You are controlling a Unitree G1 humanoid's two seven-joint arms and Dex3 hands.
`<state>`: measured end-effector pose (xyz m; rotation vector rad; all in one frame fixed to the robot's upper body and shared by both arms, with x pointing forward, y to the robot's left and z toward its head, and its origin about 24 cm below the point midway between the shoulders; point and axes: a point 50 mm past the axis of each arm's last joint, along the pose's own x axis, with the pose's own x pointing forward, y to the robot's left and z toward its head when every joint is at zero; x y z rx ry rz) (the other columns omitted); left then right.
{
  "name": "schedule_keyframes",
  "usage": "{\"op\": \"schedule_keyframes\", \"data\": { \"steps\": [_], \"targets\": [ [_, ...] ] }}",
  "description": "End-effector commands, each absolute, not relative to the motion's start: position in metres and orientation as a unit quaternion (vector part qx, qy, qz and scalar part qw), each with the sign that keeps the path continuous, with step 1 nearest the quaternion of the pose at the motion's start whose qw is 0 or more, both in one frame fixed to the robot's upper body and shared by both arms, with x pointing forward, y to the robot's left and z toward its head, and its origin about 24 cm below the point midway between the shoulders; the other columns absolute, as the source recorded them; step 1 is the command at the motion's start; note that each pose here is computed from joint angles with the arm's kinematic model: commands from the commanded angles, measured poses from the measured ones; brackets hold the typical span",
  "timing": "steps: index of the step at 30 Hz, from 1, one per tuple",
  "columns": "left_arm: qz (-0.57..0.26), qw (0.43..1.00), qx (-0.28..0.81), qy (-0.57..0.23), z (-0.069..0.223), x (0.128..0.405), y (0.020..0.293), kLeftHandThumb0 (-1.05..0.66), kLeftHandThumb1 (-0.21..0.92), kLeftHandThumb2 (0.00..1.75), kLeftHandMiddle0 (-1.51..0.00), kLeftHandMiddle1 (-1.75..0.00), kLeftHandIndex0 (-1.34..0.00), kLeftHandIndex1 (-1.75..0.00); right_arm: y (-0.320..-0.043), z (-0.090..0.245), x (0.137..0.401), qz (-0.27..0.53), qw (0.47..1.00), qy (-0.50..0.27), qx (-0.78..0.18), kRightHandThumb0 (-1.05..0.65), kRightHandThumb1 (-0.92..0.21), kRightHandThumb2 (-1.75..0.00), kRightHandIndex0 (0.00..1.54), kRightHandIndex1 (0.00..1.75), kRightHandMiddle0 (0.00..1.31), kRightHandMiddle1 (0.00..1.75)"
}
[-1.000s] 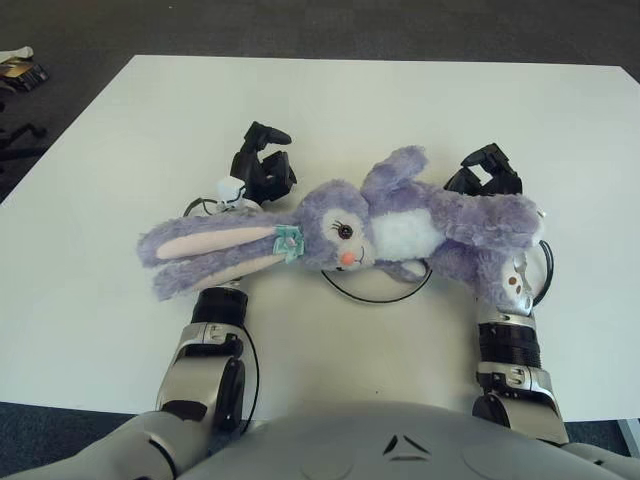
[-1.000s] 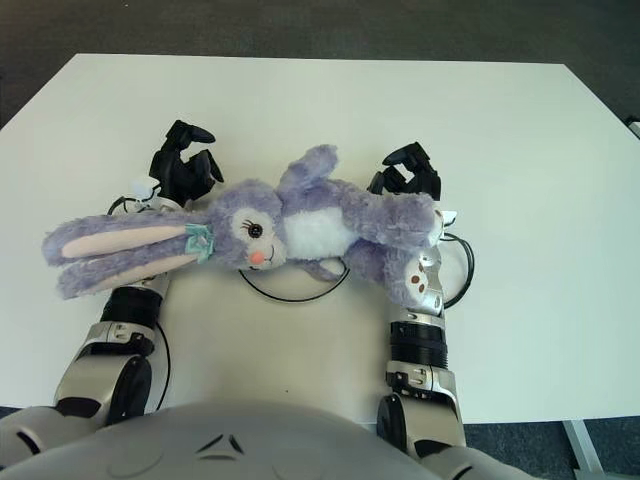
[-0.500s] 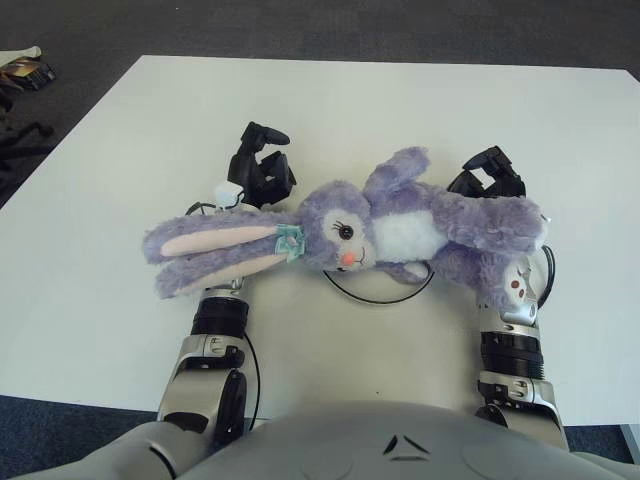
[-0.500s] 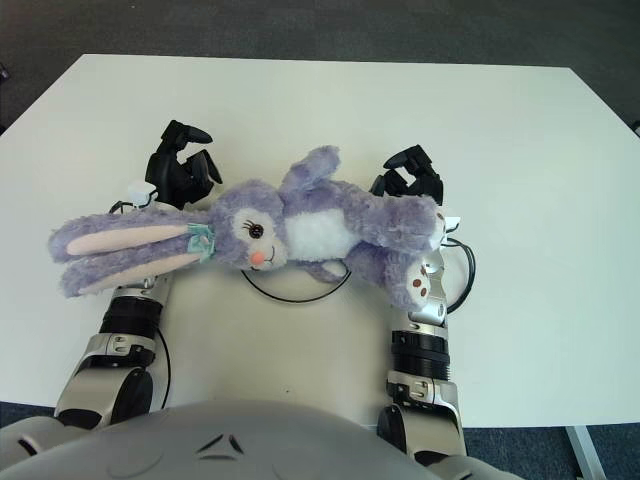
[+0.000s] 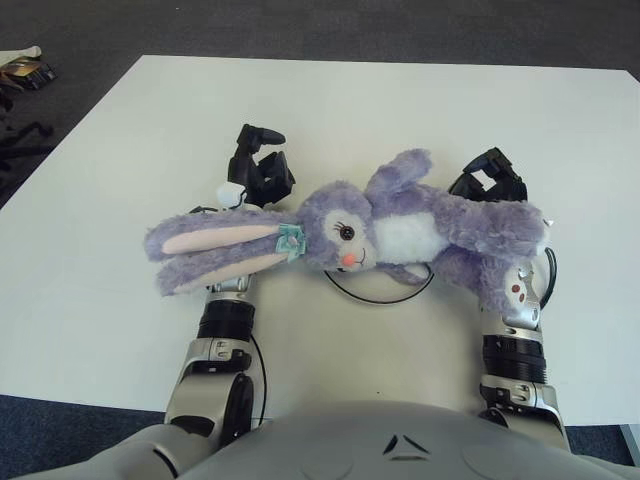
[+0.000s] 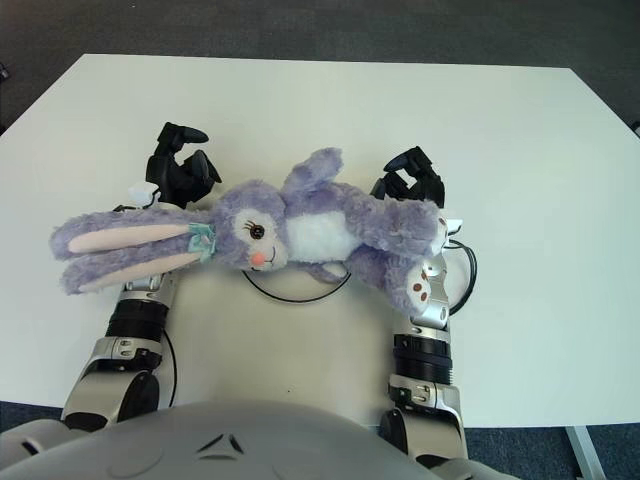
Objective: Put the doll into the plate.
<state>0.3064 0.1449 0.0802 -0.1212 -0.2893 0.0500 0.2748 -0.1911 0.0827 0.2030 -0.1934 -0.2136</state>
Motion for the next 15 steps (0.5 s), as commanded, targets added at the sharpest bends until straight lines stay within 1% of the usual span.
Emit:
{"op": "schedule_keyframes", "data": {
  "steps": [1,15],
  "targets": [
    [0.037,0.989,-0.060,-0.128,0.0733,0.3027,0.1465,-0.41,0.56,1.01,-0.98,-1.75,-0.42,-1.75,-0.1953,0.0772,0.2702,-0.110,0.986,-0.084,0.095,-0.01,0.07,-1.72,0.94,1.64,0.67,1.75],
    [0.042,0.991,-0.048,-0.119,0.0707,0.3014,0.1477,-0.41,0.56,1.01,-0.98,-1.75,-0.42,-1.75,-0.1970,0.0743,0.2681,-0.122,0.987,-0.065,0.078,-0.01,0.07,-1.73,0.93,1.66,0.67,1.75]
  ]
}}
